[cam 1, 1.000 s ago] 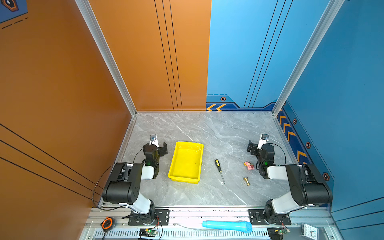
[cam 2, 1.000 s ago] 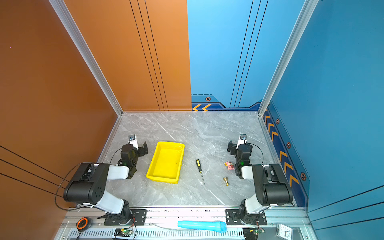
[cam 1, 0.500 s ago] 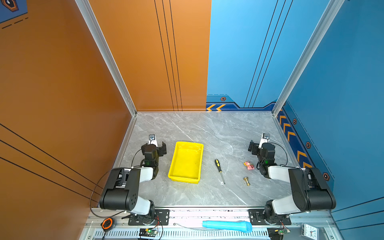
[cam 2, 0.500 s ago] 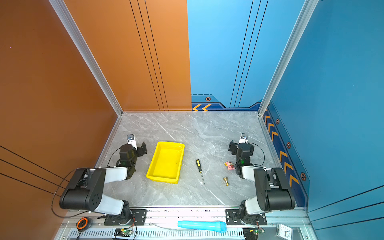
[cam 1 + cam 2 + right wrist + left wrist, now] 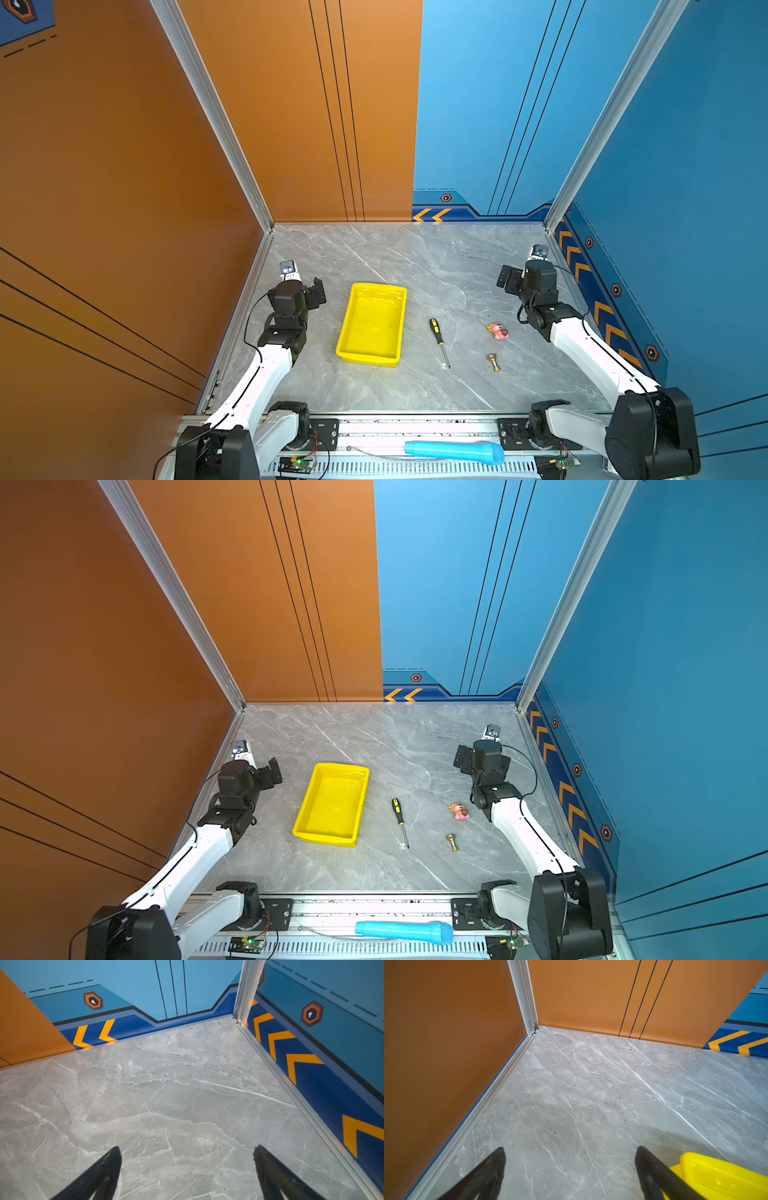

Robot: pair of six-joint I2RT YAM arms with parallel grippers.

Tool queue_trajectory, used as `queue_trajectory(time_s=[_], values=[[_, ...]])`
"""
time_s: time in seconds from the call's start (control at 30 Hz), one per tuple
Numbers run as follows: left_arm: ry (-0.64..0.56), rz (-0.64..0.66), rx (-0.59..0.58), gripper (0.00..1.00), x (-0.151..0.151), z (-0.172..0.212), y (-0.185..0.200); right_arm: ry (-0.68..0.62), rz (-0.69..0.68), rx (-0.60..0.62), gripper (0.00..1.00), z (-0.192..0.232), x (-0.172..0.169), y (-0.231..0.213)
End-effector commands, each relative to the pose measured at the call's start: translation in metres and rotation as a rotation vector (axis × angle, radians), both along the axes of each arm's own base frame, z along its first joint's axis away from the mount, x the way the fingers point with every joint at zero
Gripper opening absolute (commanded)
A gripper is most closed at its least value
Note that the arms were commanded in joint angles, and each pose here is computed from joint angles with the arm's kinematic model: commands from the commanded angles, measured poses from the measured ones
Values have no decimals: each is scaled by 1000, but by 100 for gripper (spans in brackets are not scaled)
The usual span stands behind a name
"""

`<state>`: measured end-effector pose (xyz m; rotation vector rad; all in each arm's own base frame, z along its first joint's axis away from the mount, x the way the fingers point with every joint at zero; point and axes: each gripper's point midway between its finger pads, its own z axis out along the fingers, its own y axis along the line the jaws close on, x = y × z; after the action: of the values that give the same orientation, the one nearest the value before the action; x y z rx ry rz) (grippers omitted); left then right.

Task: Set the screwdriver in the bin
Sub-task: 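Move the right gripper over the screwdriver while the left arm nears the bin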

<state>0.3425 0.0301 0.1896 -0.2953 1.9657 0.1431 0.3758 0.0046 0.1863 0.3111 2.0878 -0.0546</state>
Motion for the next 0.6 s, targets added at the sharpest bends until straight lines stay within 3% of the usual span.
queue_trajectory(time_s=[0.0,0.2,0.33,0.57], values=[[143,0,-88,98,-20,-9,-9,269,45,73,100,-37,-40,21],[209,-102,-192,98,-26,-11,-38,334,66,37,100,-37,-71,46],[250,-177,-214,98,-34,-8,-58,428,80,31,100,-54,-90,62],[271,-301,-225,98,-50,2,-86,466,168,53,100,-64,-106,104]])
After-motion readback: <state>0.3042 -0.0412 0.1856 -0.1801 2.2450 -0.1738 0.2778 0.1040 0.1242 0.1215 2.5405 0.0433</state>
